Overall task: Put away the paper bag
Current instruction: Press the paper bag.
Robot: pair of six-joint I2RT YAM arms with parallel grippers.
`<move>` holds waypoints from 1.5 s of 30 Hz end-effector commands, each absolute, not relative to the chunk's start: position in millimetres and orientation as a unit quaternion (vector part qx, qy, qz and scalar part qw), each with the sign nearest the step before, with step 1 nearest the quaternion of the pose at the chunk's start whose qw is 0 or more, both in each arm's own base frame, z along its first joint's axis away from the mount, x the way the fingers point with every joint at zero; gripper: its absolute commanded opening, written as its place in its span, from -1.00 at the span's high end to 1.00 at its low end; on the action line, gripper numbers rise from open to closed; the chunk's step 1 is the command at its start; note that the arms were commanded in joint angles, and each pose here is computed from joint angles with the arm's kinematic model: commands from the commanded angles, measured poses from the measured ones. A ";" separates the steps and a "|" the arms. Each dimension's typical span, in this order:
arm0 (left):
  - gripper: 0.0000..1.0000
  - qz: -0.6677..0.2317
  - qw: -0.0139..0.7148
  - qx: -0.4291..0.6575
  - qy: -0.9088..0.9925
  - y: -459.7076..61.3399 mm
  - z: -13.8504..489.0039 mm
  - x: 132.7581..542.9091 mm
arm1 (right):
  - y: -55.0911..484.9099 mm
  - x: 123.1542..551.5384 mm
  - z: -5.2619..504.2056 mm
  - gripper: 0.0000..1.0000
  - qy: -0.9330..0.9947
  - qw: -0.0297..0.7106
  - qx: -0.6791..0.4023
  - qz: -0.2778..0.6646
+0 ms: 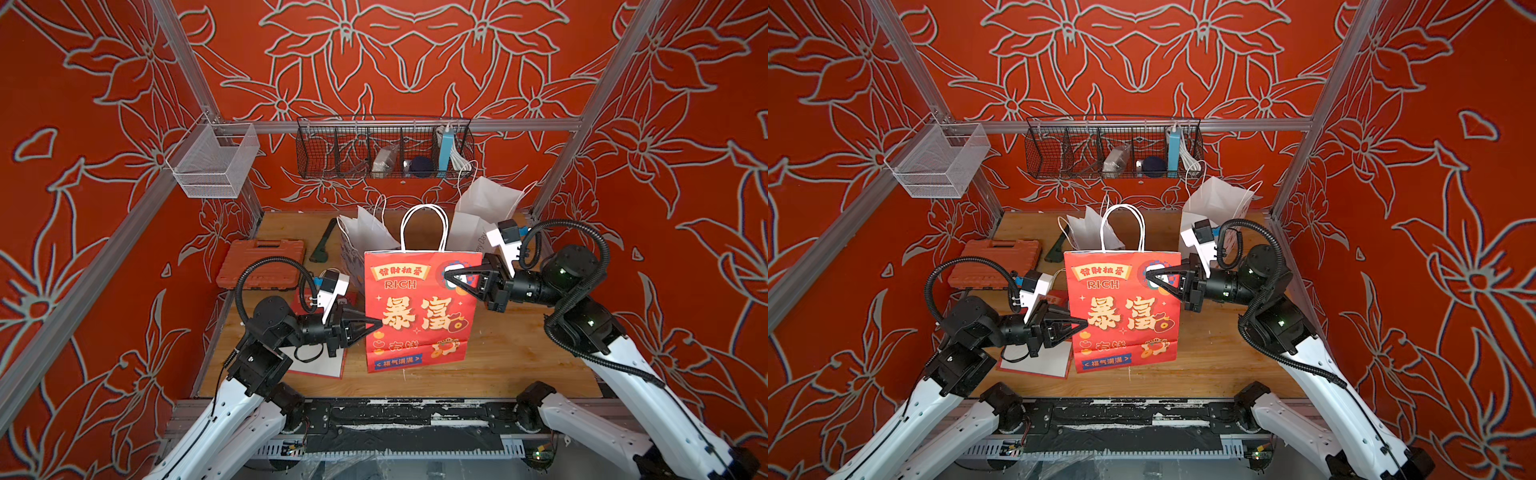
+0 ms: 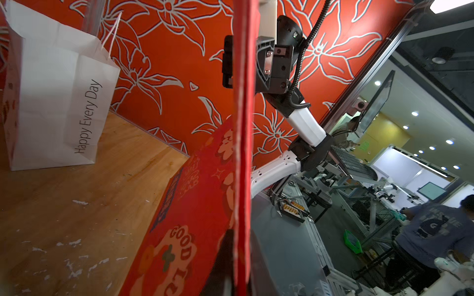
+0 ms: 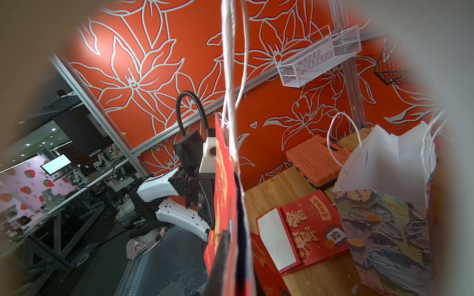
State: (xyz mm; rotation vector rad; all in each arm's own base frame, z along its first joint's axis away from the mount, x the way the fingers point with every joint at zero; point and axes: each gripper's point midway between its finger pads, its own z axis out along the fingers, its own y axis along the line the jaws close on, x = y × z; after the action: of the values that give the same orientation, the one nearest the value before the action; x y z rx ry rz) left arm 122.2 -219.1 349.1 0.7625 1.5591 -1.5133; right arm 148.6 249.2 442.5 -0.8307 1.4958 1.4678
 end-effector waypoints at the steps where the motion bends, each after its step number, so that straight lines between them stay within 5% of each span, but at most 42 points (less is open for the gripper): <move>1: -0.24 -0.601 0.395 0.314 0.620 -218.4 346.3 113.3 | 243.9 142.5 467.9 1.00 0.570 0.457 -0.335 0.595; 4: -0.33 -0.601 0.373 0.319 0.631 -221.2 335.4 113.5 | 243.6 141.3 471.3 1.00 0.563 0.459 -0.335 0.600; 7: 0.12 -0.602 0.359 0.332 0.631 -222.5 329.1 109.6 | 244.0 142.2 471.9 1.00 0.563 0.461 -0.336 0.598; 10: 0.84 -0.600 0.360 0.339 0.629 -221.1 327.5 105.3 | 245.4 144.4 467.9 1.00 0.568 0.458 -0.337 0.595; 12: 1.00 -0.596 0.364 0.341 0.629 -219.7 326.9 103.6 | 246.1 145.5 466.0 1.00 0.570 0.456 -0.336 0.595; 13: 0.97 -0.595 0.366 0.340 0.630 -219.2 326.6 103.7 | 246.4 146.2 465.2 1.00 0.571 0.456 -0.335 0.596; 15: 0.18 -0.591 0.370 0.335 0.633 -218.7 326.5 105.5 | 246.7 146.4 464.0 1.00 0.572 0.453 -0.333 0.597; 17: -0.23 -0.592 0.374 0.330 0.633 -218.8 328.4 107.9 | 246.8 146.0 463.0 1.00 0.573 0.449 -0.333 0.599; 19: -0.43 -0.588 0.384 0.315 0.639 -218.9 331.1 115.7 | 247.8 145.1 460.9 1.00 0.574 0.442 -0.333 0.604; 22: -0.45 -0.579 0.398 0.285 0.652 -220.4 335.2 134.2 | 250.9 146.0 453.1 1.00 0.579 0.425 -0.331 0.612; 24: -0.21 -0.583 0.397 0.279 0.651 -223.5 339.0 140.9 | 252.7 149.6 447.3 1.00 0.587 0.417 -0.325 0.613; 27: 0.85 -0.583 0.397 0.290 0.647 -227.0 344.2 144.1 | 252.1 150.6 440.3 1.00 0.599 0.413 -0.324 0.605; 28: 1.00 -0.577 0.401 0.288 0.651 -226.6 344.3 146.7 | 250.2 149.3 437.7 1.00 0.604 0.414 -0.323 0.600; 33: 1.00 -0.578 0.410 0.283 0.646 -226.4 348.9 149.4 | 242.4 142.6 417.3 1.00 0.630 0.413 -0.330 0.568; 35: 1.00 -0.571 0.420 0.268 0.652 -223.6 349.1 153.9 | 235.1 131.1 396.5 0.19 0.653 0.398 -0.351 0.540; 37: 1.00 -0.563 0.435 0.256 0.655 -219.2 347.9 157.0 | 224.7 118.2 376.1 -0.35 0.666 0.396 -0.373 0.510; 41: 1.00 -0.591 0.435 0.251 0.631 -217.8 353.8 149.8 | 206.6 113.5 347.3 -0.77 0.677 0.437 -0.373 0.460; 45: 1.00 -0.614 0.428 0.258 0.611 -218.8 366.9 142.4 | 202.2 110.1 334.9 -0.92 0.665 0.459 -0.384 0.447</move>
State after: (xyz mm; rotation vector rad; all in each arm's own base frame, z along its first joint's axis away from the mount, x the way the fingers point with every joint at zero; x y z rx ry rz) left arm 147.4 -220.9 341.0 0.6308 1.6338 -1.4977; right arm 105.5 204.3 352.7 -0.9075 1.6340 1.1837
